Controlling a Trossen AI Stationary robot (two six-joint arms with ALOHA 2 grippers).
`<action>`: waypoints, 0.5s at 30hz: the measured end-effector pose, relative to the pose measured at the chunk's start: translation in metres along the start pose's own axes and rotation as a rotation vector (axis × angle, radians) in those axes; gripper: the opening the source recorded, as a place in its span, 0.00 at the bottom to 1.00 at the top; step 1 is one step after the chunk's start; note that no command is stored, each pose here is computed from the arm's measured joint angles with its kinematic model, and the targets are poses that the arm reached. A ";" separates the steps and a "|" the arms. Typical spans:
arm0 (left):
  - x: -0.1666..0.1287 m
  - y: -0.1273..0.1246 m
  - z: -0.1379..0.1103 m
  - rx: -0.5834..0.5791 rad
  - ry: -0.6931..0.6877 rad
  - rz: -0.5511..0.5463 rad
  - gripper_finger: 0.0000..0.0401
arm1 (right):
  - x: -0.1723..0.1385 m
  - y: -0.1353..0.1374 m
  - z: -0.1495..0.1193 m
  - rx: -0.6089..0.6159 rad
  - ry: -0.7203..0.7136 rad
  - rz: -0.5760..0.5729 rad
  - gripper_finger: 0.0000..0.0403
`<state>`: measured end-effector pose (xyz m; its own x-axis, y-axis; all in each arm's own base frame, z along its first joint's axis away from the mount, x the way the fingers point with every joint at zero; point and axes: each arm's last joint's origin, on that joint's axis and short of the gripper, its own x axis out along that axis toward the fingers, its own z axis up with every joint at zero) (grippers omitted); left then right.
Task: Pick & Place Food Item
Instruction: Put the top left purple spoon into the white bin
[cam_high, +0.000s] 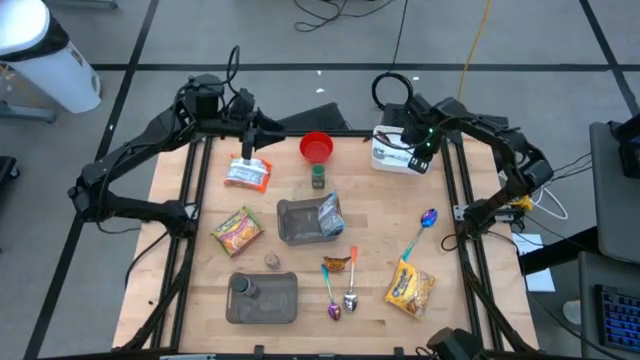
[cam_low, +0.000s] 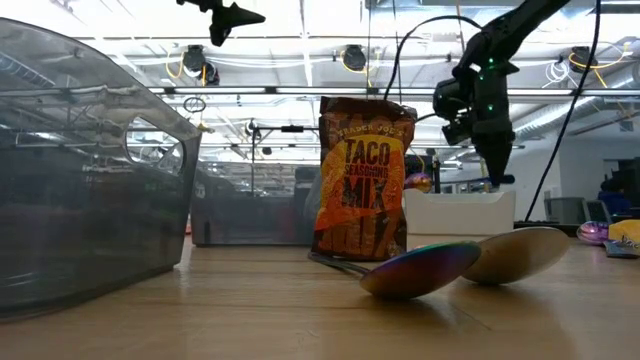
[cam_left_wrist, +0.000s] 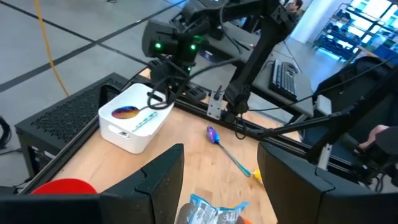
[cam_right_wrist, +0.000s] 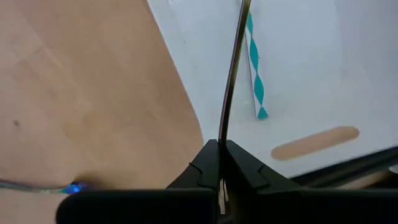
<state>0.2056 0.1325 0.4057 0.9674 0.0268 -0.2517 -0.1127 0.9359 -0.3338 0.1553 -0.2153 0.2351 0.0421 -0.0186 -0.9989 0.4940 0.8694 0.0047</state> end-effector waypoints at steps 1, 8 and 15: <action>0.000 0.000 0.000 0.000 -0.001 0.006 0.53 | 0.002 0.000 0.000 0.000 -0.003 -0.005 0.00; 0.000 0.000 0.000 -0.012 -0.002 0.012 0.53 | 0.007 -0.002 0.007 -0.026 -0.066 -0.063 0.00; 0.000 0.000 0.000 -0.032 -0.002 0.012 0.53 | 0.006 -0.003 0.008 -0.095 -0.073 -0.093 0.00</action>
<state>0.2055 0.1329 0.4056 0.9664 0.0388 -0.2540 -0.1315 0.9239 -0.3592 0.1612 -0.2224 0.2291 0.0651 -0.1340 -0.9888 0.4145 0.9050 -0.0954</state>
